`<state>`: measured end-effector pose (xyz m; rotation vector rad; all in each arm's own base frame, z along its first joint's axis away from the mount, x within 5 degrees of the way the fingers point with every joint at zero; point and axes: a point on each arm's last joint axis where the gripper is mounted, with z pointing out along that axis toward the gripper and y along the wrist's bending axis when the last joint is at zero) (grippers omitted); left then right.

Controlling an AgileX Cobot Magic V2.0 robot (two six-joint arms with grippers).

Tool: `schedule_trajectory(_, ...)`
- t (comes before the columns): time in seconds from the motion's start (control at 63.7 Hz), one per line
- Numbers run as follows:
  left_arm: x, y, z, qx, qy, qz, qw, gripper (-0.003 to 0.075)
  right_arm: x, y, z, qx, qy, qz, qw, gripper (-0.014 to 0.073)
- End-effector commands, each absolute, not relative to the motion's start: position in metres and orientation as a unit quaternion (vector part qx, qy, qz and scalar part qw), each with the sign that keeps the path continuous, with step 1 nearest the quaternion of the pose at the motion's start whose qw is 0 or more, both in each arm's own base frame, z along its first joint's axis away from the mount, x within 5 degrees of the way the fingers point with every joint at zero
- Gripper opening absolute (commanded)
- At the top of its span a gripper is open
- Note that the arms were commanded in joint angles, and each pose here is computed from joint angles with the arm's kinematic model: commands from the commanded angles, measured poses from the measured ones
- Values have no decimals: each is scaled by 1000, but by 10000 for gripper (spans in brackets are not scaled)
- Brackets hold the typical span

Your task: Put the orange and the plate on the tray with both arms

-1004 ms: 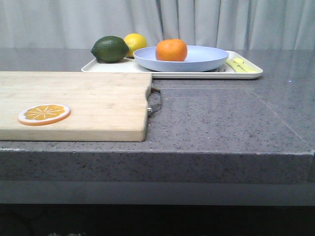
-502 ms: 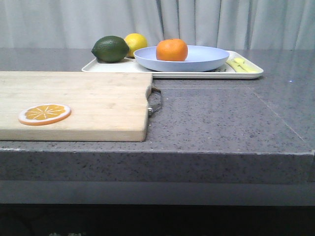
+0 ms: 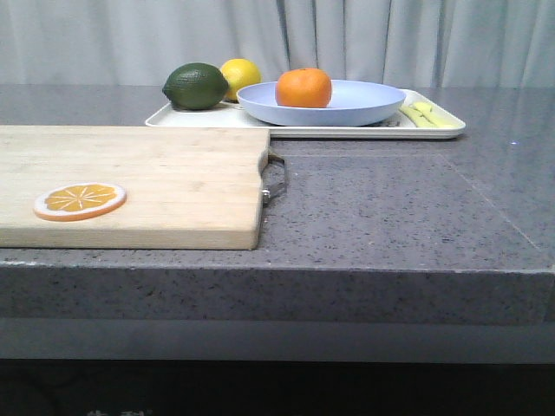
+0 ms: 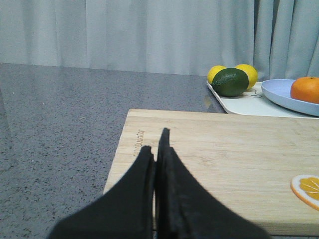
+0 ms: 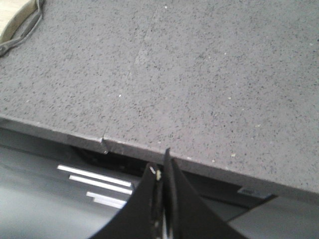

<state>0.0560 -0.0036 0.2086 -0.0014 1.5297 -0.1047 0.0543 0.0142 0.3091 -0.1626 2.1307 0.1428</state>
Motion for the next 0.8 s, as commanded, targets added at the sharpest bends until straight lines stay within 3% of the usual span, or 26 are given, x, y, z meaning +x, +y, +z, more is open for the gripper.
schedule_trajectory(0.0,54,-4,215,1,657,-55,752,-18,55,12,313,-58,820,52,568,-69)
schedule_trajectory(0.471,54,-4,215,1,657,-55,752,-18,53,2,235,-7,668,21,744,-69)
schedule_trajectory(0.612,54,-4,215,1,657,-55,752,-18,55,1,210,-1,656,16,755,-69)
schedule_trajectory(0.785,54,-4,215,1,657,-55,752,-18,54,2,208,-4,669,18,743,-69)
